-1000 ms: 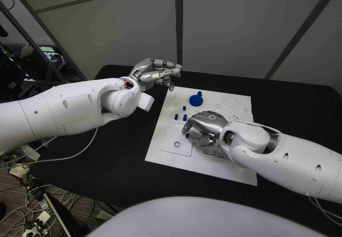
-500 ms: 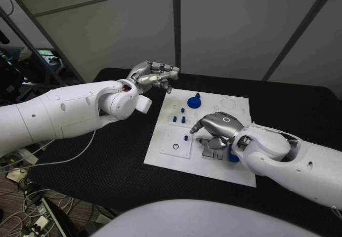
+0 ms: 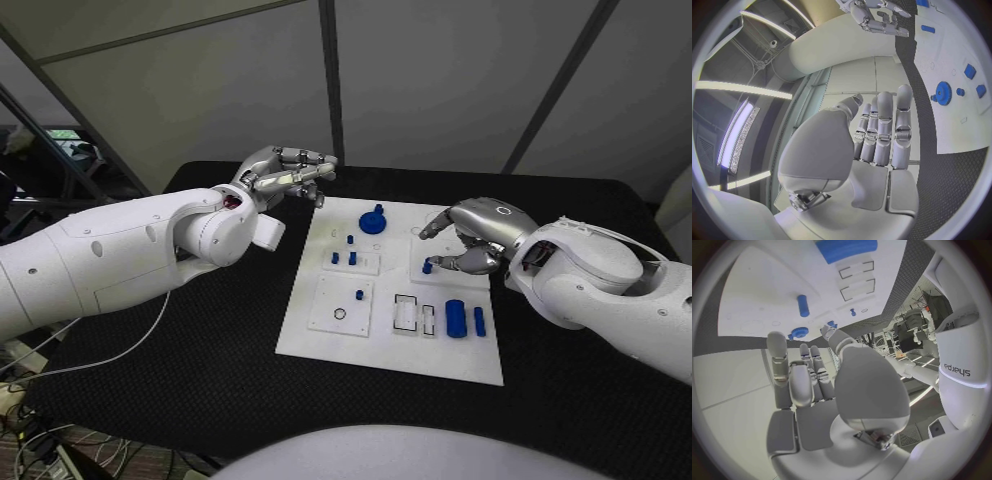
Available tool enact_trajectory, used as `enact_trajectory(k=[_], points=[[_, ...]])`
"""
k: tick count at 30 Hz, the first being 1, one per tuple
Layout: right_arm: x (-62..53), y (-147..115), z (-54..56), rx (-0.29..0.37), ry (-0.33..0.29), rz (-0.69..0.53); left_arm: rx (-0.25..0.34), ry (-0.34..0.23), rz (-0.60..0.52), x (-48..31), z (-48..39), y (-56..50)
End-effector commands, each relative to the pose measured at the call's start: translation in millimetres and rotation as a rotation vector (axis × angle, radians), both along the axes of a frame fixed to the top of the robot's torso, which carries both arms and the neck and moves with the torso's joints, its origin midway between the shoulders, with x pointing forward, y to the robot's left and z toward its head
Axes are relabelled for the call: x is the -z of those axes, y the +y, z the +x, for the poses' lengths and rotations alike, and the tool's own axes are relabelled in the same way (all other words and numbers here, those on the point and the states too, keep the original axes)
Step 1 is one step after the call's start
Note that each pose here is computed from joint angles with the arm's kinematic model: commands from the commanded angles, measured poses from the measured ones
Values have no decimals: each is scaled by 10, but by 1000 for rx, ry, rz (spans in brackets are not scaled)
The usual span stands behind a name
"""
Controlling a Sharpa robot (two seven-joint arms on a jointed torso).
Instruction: Assemble the parts on the task board
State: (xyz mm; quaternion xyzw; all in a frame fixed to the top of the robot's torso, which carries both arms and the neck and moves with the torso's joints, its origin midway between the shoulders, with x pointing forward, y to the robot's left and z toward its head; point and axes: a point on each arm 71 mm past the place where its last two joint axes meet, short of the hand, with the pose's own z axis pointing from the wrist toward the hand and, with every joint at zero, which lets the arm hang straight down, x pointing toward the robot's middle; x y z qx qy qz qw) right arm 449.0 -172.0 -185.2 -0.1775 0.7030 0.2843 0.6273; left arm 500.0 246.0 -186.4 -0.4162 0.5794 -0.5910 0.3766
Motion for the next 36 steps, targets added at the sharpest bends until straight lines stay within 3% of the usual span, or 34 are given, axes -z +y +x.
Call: enact_trajectory(k=[1,16,26,36], points=[[48,-22,40,11,56,-42,16,2,-9,-2,2,-27],[188,49,142,3,93,-112,19,5,-10,10,9,-40],[331,130,150,-13,125,-160,20,5,-11,11,9,-42],[378,168,140,-18,122,-168,19,5,-10,11,10,-41]])
